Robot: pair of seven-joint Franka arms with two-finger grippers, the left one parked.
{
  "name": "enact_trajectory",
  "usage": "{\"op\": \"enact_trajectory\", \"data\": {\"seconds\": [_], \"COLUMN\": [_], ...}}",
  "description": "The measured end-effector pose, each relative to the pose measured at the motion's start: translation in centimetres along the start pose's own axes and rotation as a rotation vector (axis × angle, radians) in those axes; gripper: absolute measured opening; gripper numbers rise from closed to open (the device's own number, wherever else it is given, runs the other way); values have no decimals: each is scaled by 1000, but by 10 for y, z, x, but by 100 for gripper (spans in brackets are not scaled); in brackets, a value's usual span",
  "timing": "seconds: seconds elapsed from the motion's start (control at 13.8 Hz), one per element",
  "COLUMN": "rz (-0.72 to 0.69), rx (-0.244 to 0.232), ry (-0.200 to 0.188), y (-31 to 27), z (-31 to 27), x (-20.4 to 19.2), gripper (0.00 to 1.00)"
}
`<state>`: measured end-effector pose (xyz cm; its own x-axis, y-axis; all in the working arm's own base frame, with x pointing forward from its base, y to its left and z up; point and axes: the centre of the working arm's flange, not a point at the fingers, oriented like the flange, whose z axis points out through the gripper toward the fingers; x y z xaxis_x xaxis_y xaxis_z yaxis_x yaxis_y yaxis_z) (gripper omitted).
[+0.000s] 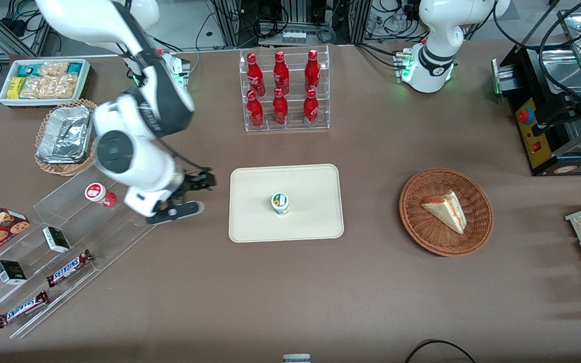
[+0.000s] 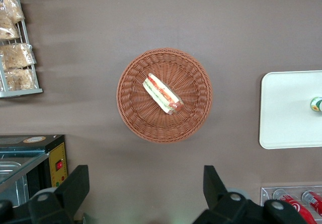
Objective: Place green gum on tray
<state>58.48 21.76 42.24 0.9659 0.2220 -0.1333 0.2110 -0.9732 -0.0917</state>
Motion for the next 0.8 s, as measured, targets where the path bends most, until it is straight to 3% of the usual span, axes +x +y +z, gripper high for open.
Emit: {"op": "enact_trajectory", "data": {"seconds": [0.22,0.43,0.65,0.8], "rz": [-47,-44,-41,-25], "rx": [14,21,-46,-63], "ry": [-10,12,24,27], "y": [60,109,131,143], "z": [-14,-31,-55,-71], "x": [-3,-8,-21,-32], "gripper": [100,100,100,100]}}
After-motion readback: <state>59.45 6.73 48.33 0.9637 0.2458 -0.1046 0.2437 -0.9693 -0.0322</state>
